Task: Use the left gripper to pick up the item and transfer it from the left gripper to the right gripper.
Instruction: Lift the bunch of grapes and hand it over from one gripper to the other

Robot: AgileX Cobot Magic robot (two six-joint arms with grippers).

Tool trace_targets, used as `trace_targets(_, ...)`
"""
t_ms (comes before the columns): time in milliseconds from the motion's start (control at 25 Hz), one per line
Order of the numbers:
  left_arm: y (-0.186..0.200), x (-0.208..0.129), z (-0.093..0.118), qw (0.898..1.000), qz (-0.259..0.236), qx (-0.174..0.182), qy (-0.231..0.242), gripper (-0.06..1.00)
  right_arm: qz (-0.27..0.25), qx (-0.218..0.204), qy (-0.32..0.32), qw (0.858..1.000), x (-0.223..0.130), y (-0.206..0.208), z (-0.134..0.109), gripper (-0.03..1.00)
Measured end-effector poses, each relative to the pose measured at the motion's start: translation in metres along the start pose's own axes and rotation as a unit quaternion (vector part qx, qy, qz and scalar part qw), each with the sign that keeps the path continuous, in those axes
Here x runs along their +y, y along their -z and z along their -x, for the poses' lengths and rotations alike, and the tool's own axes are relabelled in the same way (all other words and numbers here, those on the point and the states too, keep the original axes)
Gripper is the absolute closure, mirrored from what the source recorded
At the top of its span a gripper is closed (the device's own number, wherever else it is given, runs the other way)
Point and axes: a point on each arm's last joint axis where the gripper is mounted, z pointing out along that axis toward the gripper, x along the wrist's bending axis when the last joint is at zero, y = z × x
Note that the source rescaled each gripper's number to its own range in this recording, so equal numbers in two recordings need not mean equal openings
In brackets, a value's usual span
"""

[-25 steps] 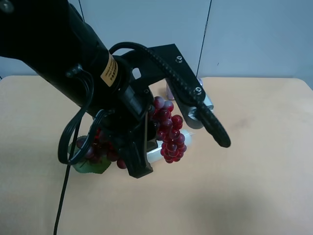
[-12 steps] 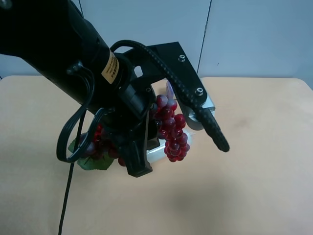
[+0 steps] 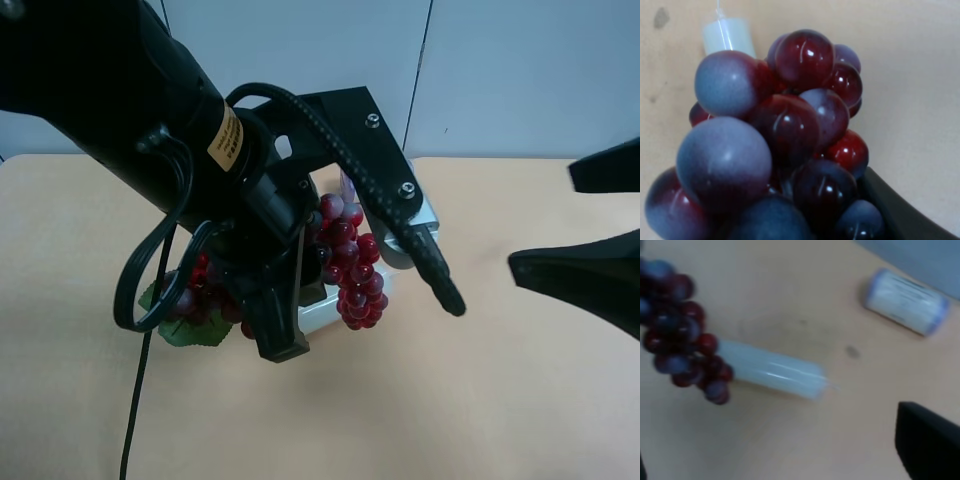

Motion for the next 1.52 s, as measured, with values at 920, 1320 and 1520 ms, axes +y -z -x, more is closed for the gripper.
trace_targets(920, 0.001, 0.001, 0.000, 1.000, 0.005, 0.001, -0.003, 0.93, -0.052, 0.114, 0.199, 0.972, 0.024, -0.120, -0.020, -0.03)
trace_targets(1320, 0.025, 0.002, -0.003, 0.999, 0.049, 0.015, -0.002, 0.94, -0.017, 0.124, 0.220, 0.967, 0.030, -0.120, -0.023, -0.03)
trace_targets(1520, 0.044, 0.002, -0.001, 0.997, 0.080, 0.008, 0.006, 0.94, -0.015, 0.124, 0.222, 0.967, 0.030, -0.120, -0.023, -0.03)
